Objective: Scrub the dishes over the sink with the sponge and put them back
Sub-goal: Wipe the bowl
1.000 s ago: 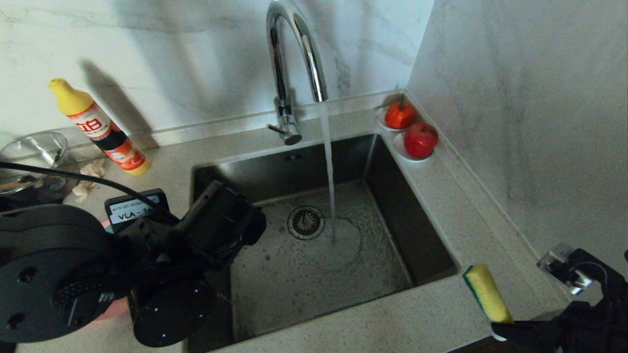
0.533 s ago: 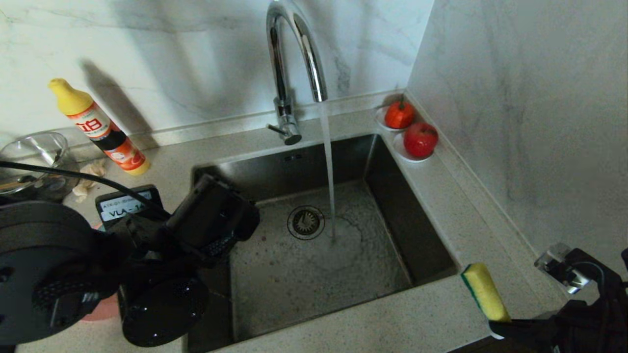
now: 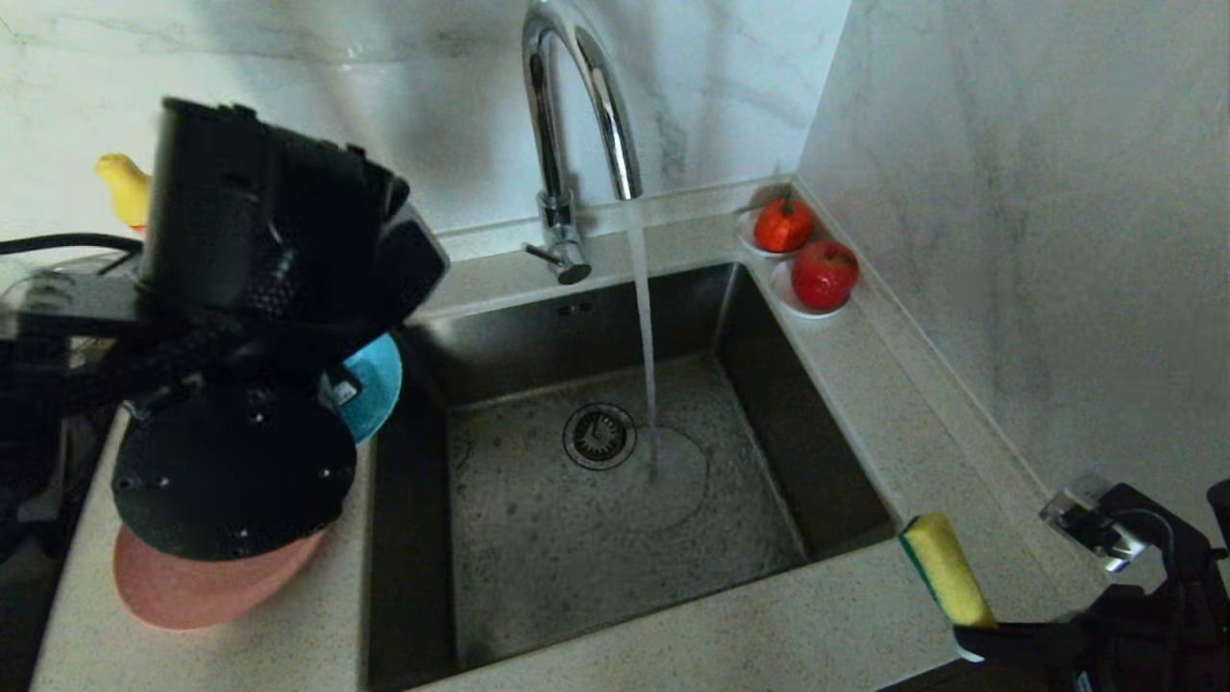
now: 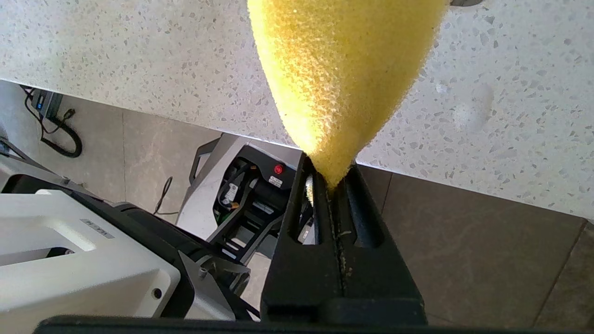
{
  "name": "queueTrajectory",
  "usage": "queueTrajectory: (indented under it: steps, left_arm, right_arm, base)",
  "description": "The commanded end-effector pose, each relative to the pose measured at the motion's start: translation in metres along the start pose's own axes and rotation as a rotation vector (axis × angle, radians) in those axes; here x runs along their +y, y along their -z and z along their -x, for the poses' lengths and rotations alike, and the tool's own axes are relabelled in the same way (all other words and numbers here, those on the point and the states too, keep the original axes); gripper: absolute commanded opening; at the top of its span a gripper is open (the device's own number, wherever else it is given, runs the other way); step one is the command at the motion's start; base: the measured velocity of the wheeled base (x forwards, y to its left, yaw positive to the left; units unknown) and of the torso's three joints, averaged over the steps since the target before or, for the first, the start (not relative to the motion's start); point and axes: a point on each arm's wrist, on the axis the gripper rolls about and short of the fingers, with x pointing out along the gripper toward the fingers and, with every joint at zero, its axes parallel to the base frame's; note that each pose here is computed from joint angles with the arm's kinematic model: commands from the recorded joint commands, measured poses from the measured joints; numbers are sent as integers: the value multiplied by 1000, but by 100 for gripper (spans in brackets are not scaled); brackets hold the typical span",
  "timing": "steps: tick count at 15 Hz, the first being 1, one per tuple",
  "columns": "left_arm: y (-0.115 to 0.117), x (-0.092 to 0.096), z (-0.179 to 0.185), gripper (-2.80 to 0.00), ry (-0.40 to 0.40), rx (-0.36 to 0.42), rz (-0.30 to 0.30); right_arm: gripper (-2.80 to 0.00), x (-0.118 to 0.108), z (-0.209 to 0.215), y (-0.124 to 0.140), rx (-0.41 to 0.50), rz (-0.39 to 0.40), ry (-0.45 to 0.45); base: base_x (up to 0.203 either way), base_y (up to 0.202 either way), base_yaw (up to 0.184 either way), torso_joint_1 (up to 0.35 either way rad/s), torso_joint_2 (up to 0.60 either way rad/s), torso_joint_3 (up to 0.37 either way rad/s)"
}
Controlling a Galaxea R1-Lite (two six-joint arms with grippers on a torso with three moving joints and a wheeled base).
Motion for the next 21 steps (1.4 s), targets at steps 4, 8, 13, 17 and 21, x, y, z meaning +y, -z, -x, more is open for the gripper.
queueTrajectory:
  steps: [4,8,13,17,21]
  left_arm:
    - [-22,6,0,-280,12,-63,205]
    - [-19,3,4,-280,25,-79,186]
    - [-31,28,11,-280,58,-204,448]
    - [-30,51,14,-280,92,-340,634]
    - [-23,56,17,-280,148,-527,730]
  right_arm:
    - [-280,0,1,0,-5,0,-1]
    - [-280,-1,1,-1,-10,-3,1]
    - [-280,0,2,-1,-13,-2,1]
    - [-280,-1,2,0,-7,-5,2]
    - [-280,-1,1,0,-5,-5,1]
  base:
    - [0,0,0,0,0,0]
    - [0,0,0,0,0,0]
    - [0,0,0,0,0,0]
    - [0,0,0,0,0,0]
    - [0,0,0,0,0,0]
